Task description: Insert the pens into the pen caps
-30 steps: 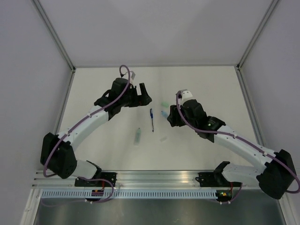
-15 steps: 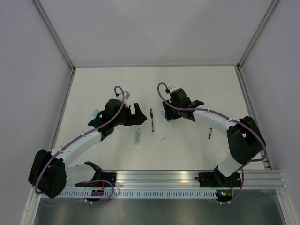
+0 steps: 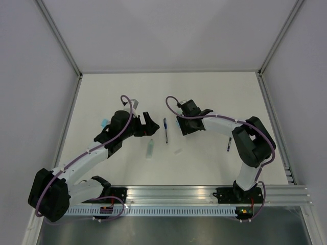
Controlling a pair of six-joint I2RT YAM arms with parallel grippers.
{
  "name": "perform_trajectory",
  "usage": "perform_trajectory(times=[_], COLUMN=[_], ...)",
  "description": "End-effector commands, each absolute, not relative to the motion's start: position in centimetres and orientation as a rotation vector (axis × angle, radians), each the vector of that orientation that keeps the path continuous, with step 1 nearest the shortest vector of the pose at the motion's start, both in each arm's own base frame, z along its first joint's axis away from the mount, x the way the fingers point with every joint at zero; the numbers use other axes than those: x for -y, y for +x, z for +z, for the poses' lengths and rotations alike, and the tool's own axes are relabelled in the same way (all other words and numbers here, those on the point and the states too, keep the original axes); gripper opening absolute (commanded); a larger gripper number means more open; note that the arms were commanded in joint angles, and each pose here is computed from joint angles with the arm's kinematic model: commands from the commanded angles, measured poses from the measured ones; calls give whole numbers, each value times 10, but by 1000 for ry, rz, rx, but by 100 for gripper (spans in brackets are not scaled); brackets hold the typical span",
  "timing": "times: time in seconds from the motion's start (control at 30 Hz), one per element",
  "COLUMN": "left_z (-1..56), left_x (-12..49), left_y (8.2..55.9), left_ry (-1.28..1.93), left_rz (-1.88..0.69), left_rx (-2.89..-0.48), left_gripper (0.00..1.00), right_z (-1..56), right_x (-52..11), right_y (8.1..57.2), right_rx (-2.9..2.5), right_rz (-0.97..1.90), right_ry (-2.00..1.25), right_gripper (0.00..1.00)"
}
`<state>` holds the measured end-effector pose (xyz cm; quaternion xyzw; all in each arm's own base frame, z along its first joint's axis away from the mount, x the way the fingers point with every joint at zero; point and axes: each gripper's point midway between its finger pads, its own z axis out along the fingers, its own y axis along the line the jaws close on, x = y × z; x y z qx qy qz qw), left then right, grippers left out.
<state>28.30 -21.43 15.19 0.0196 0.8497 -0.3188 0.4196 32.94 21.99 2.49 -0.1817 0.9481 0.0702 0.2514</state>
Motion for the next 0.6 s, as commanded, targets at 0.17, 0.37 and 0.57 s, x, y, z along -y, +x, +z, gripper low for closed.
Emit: perform_trajectory(times=[0.17,0.37,0.57], left_z=[164,167,169], left_x=[209,211,214], left_y=[288,286,284], left_ry=[-3,9,17], left_rz=[-797,-816,-845], left_rx=[-2064,-2054,-2051], left_gripper=[99,99,98], right_z=[10,1,0], right_x=[-214,-212,-213], right_y=[326,325,325], right_rx=[-2609,-2641,-2636], right_rz=[145,86,54], right_ry=[-506,-525,-531], right_gripper=[47,44,28])
